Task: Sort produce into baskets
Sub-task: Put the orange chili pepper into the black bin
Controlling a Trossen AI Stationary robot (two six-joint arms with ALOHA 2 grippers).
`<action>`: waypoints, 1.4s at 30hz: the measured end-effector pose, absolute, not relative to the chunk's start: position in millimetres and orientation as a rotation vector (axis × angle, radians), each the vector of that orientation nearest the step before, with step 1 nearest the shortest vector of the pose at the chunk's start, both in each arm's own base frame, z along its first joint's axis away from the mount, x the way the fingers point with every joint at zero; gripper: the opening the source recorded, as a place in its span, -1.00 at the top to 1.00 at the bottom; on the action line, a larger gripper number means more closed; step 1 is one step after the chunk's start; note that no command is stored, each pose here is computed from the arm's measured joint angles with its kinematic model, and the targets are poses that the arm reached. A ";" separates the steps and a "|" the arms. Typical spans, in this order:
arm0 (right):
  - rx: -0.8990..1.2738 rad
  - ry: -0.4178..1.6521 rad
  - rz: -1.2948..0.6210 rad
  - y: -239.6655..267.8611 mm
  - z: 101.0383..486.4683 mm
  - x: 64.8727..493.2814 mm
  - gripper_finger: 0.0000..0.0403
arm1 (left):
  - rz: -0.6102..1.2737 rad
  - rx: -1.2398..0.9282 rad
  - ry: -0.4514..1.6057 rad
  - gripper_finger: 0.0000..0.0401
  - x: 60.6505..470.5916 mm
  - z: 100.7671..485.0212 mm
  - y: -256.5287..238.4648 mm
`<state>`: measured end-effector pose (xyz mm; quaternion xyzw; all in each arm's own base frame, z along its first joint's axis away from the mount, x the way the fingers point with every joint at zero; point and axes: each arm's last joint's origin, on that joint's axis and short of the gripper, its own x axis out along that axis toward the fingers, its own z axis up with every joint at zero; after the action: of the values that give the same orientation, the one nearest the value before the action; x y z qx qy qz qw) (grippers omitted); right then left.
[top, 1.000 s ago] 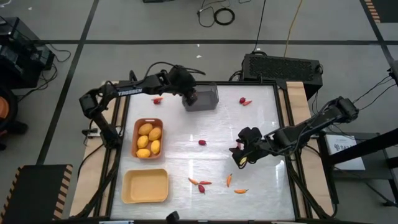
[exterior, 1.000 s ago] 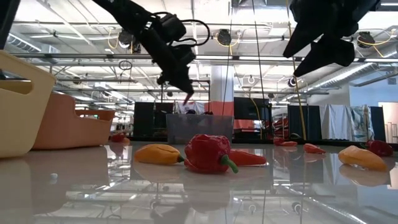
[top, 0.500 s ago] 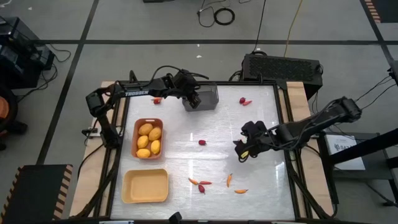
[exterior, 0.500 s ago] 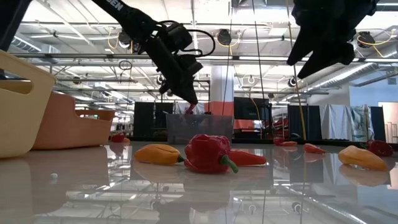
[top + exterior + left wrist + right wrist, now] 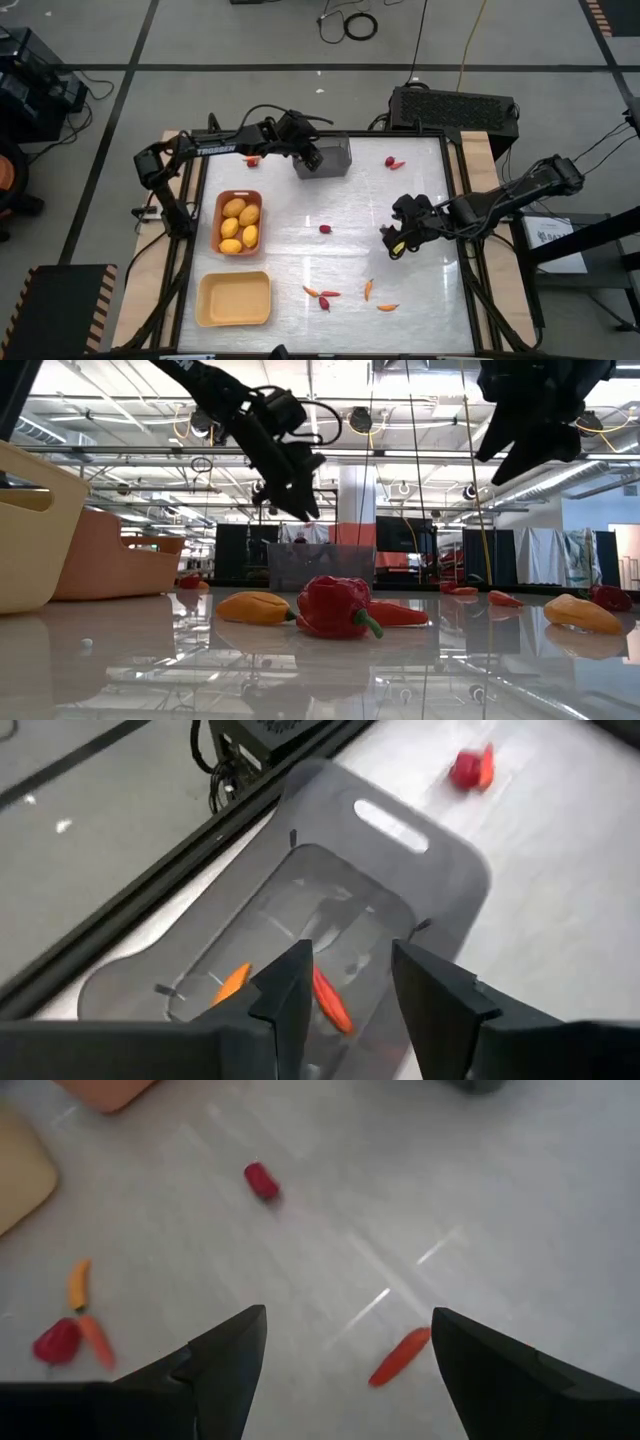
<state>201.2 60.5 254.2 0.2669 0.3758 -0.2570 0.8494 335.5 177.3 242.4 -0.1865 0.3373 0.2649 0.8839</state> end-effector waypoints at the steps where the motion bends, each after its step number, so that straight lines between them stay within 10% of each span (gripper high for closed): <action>1: 0.589 0.799 -0.540 60.9 254.0 201.0 -0.37 | 0.551 -0.398 0.690 0.27 334.7 246.3 175.1; 11: 0.798 0.853 -0.526 66.3 252.9 199.6 -0.37 | 0.370 -0.354 0.605 0.26 341.9 284.1 113.9; 30: 0.577 0.943 0.187 176.7 237.6 201.1 -0.37 | 0.015 -0.061 0.571 0.26 332.5 319.8 -34.7; 42: 0.382 1.108 0.120 213.2 200.9 233.0 -0.17 | 0.003 0.079 0.709 0.26 281.1 292.9 -64.3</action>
<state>233.0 213.2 200.9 0.1801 0.5226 0.0565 0.8314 281.1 -64.3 292.9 0.0385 0.3470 0.0015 0.9371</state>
